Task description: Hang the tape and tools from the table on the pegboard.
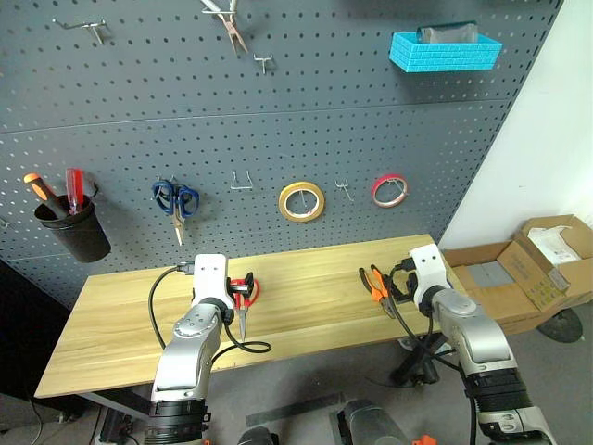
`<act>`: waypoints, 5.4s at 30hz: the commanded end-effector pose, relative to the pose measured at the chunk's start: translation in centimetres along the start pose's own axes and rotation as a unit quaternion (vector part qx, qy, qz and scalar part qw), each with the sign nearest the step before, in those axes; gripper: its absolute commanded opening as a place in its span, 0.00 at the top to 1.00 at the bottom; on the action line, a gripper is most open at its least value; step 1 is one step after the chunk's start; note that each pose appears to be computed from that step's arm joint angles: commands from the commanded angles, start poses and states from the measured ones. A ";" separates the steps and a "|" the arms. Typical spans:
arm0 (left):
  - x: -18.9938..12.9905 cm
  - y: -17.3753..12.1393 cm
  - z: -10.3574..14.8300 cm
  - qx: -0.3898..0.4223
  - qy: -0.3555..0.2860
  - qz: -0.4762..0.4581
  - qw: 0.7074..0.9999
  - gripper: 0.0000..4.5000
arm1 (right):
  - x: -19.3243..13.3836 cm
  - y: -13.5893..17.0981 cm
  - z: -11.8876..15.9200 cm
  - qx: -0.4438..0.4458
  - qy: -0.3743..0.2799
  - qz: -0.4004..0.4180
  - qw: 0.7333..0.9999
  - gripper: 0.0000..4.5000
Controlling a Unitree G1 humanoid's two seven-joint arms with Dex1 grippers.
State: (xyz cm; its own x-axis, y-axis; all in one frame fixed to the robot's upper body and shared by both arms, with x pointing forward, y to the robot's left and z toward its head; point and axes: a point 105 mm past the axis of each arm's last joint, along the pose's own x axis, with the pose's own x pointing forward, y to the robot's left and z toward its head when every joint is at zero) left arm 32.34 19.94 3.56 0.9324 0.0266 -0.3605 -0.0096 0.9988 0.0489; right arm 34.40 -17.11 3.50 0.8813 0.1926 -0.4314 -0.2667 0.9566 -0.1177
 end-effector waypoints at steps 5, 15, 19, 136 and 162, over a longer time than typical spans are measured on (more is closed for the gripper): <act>-0.2 -4.3 2.4 -0.005 -0.026 -0.135 0.990 0.01 | -0.3 -2.1 1.0 -0.020 -0.008 -0.001 1.000 0.00; -0.8 -16.2 4.0 0.206 -0.044 -0.456 0.865 0.01 | 0.9 -6.1 -1.1 -0.019 0.048 0.000 0.999 0.00; 0.4 -18.5 3.8 0.254 -0.048 -0.494 0.830 0.01 | 1.7 -7.4 -0.8 -0.014 0.053 -0.002 0.999 0.00; -2.6 -9.9 10.1 0.051 -0.157 -0.299 0.940 0.00 | 5.2 4.9 12.6 -0.300 -0.228 0.182 0.908 0.34; -4.0 -9.3 1.1 0.261 -0.071 -0.376 0.886 0.00 | 6.1 1.1 2.7 0.015 0.113 0.038 0.993 0.00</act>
State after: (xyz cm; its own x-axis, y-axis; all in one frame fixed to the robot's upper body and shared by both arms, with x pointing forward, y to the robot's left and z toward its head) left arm 28.96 10.90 4.42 0.6349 -0.6656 -0.3923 0.7699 0.5875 0.2492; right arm 39.78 -13.92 2.37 0.7248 0.2290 -0.6498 -0.3410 0.9387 -0.0496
